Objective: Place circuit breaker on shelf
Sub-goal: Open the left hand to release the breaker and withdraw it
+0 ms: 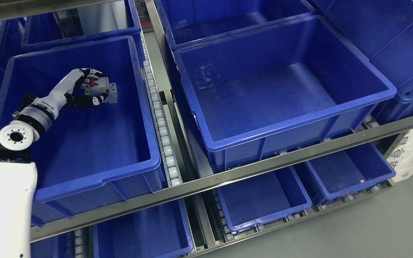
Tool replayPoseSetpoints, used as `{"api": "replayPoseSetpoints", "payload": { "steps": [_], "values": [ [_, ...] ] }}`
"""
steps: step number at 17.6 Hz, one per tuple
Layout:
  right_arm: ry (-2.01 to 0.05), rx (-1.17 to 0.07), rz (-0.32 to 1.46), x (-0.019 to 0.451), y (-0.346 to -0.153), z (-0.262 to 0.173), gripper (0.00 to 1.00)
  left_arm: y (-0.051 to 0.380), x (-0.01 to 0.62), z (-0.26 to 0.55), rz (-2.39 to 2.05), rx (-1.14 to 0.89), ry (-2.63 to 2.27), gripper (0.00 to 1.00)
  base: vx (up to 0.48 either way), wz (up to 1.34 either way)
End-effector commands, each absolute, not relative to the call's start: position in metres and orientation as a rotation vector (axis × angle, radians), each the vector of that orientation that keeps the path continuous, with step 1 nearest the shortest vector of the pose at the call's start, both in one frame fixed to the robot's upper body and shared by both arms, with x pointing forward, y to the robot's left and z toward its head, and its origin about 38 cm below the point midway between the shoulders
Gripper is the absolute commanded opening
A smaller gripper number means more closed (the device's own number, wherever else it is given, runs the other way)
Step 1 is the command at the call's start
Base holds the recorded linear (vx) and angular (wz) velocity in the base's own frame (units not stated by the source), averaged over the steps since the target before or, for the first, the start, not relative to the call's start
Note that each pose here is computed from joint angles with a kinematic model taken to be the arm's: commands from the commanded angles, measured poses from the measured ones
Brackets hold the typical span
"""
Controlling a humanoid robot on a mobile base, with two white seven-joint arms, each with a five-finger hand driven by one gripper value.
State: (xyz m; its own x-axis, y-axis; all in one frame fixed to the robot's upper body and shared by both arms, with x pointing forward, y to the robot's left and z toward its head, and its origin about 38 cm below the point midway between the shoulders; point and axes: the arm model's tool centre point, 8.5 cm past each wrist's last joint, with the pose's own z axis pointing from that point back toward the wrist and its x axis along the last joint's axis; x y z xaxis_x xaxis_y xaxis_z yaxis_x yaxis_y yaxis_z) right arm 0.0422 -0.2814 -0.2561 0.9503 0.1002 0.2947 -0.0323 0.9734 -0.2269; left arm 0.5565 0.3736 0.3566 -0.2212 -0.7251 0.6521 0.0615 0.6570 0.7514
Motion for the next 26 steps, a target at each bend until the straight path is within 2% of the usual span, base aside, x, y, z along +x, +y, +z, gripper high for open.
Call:
{"api": "replayPoseSetpoints", "payload": {
  "steps": [1, 7, 9, 10, 15, 17, 21, 26],
  "values": [
    [-0.077, -0.247, 0.095, 0.019, -0.293, -0.259, 1.0, 0.417, 0.56, 0.318, -0.756, 0.555, -1.48, 0.24, -0.007, 0.06],
    [-0.077, -0.247, 0.095, 0.019, -0.293, -0.259, 1.0, 0.4, 0.567, 0.32, -0.787, 0.543, -1.476, 0.62, -0.006, -0.02],
    [-0.077, -0.247, 0.095, 0.019, -0.293, -0.259, 1.0, 0.399, 0.57, 0.329, -0.773, 0.549, -1.467, 0.78, 0.0, 0.0],
    [-0.077, -0.247, 0.095, 0.019, -0.293, -0.259, 1.0, 0.396, 0.571, 0.334, -0.779, 0.554, -1.47, 0.81, 0.0, 0.0],
    [-0.077, -0.247, 0.095, 0.019, -0.293, -0.259, 1.0, 0.384, 0.575, 0.383, -0.741, 0.562, -1.59, 0.94, -0.004, 0.02],
    [-0.077, -0.247, 0.095, 0.019, -0.293, -0.259, 1.0, 0.371, 0.578, 0.416, -0.53, 0.539, -1.784, 0.98, -0.033, 0.02],
    [-0.077, -0.247, 0.095, 0.019, -0.293, -0.259, 1.0, 0.333, 0.579, 0.436, -0.022, 0.357, -2.147, 0.99, -0.062, 0.07],
    [-0.077, -0.247, 0.095, 0.019, -0.293, -0.259, 1.0, 0.33, 0.539, 0.448, 0.048, 0.447, -2.353, 0.99, -0.089, 0.12]
  ]
}}
